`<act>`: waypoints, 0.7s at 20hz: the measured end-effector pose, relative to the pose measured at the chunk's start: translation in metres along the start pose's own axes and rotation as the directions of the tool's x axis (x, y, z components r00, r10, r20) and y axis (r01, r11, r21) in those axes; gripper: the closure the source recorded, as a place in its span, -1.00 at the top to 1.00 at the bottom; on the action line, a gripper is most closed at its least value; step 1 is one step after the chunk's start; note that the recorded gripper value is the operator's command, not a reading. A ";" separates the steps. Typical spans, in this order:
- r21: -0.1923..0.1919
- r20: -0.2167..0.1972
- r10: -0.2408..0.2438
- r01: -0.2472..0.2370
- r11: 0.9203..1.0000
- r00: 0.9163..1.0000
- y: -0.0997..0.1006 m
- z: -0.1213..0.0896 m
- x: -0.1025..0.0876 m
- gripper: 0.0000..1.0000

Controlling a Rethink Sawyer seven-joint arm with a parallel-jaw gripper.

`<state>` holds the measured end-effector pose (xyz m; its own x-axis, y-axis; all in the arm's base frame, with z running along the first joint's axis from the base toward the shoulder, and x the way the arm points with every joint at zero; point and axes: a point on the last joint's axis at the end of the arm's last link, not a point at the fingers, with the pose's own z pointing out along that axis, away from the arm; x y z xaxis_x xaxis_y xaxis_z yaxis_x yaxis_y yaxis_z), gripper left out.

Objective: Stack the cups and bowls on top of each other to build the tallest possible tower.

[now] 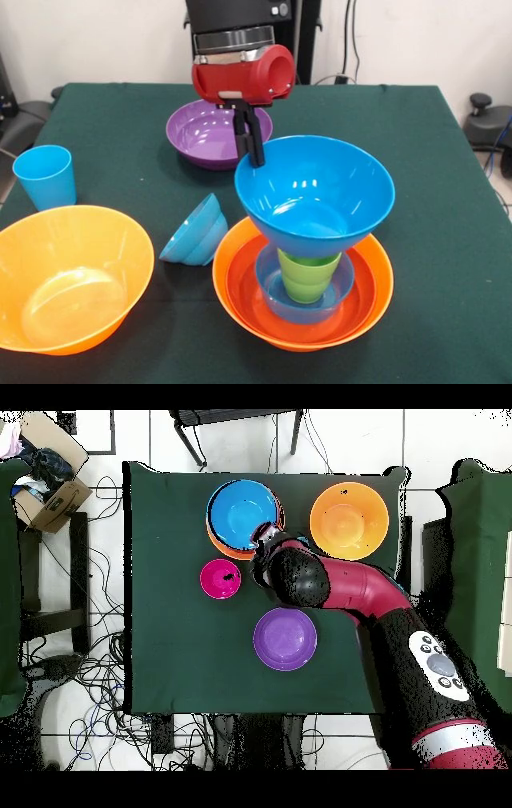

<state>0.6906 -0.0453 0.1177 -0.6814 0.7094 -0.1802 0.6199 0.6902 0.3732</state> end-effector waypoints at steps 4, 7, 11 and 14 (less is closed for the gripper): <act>0.005 -0.016 -0.001 0.001 1.000 1.000 -0.003 0.002 0.008 -1.00; 0.006 -0.023 0.002 -0.001 1.000 1.000 -0.004 0.004 0.010 -1.00; 0.004 -0.021 0.002 -0.002 1.000 1.000 -0.004 0.005 0.010 -1.00; -0.001 -0.013 0.002 -0.002 1.000 1.000 -0.003 0.005 0.009 -1.00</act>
<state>0.6839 -0.0403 0.1102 -0.6851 0.7089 -0.1676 0.6209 0.6886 0.3745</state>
